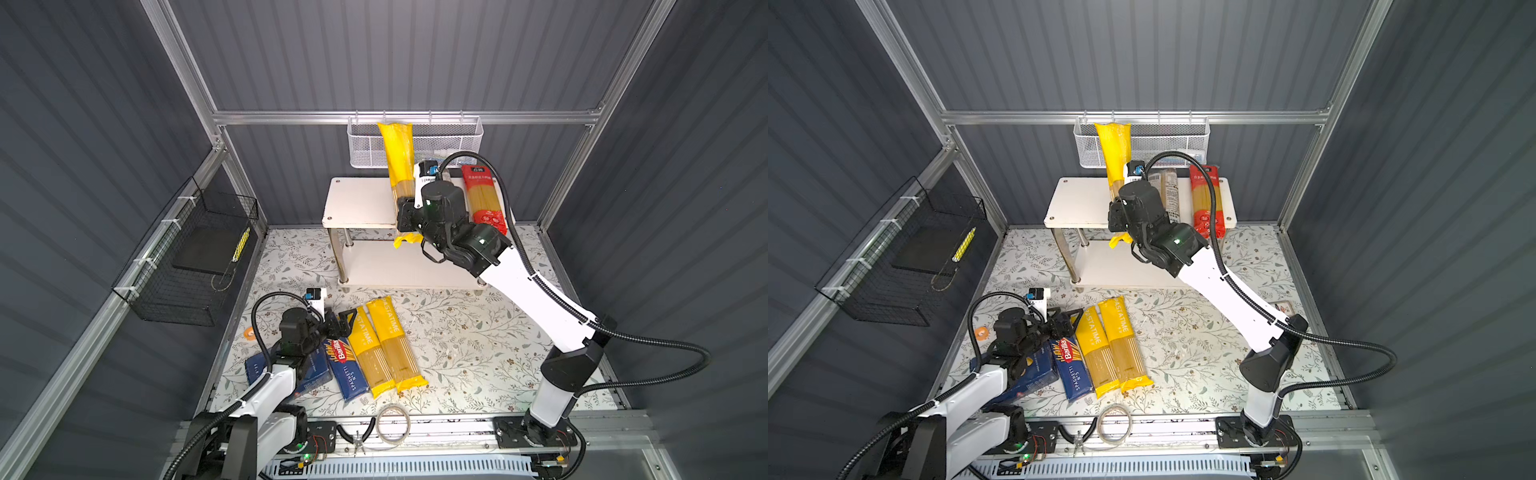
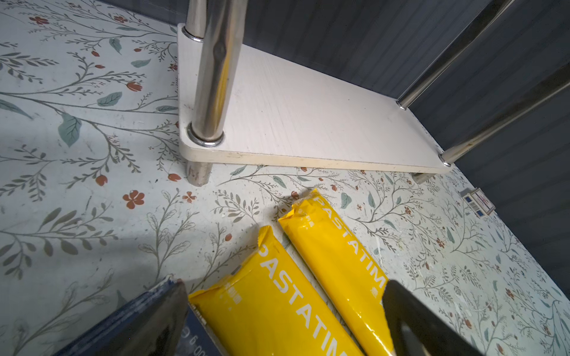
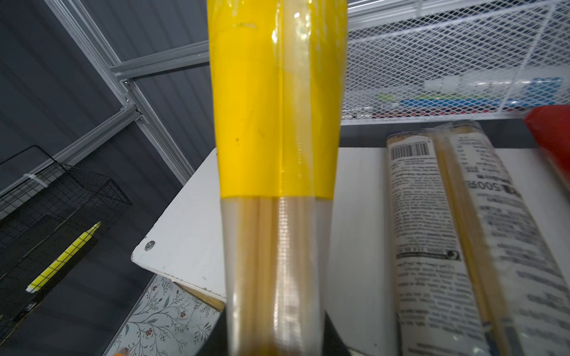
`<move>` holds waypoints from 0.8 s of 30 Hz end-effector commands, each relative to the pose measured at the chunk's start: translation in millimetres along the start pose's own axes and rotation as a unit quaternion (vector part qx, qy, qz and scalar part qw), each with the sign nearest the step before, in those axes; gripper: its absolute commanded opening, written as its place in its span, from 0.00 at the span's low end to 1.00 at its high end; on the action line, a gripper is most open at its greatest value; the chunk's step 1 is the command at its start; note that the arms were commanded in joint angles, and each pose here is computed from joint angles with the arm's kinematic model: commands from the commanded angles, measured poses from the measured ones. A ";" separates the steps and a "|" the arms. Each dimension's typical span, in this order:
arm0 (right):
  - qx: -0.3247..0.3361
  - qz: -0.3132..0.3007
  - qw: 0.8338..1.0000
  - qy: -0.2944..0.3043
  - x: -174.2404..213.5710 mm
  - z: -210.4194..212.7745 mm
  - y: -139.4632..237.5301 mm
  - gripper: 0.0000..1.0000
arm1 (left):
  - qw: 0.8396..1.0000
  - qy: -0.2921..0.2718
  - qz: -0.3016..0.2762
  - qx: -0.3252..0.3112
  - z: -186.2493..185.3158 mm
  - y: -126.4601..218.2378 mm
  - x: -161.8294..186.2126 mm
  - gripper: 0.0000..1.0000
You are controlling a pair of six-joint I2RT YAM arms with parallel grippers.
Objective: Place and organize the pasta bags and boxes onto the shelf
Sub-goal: 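Carry the yellow bag up to the top shelf beside the clear bag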
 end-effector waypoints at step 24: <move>0.042 -0.092 0.991 -0.086 -42.0 -28.9 -24.1 0.36 | 1.000 -0.015 -0.009 0.012 -5.7 -1.5 -9.0 1.00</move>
Point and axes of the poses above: each gripper's point midway between its finger pads, its own y axis back along the fingers, its own z axis along the line the jaws close on, x = y × z, the point moved 6 cm from there along y, back along the fingers, and after that the axes turned 4 degrees about y, right-handed, at the moved point
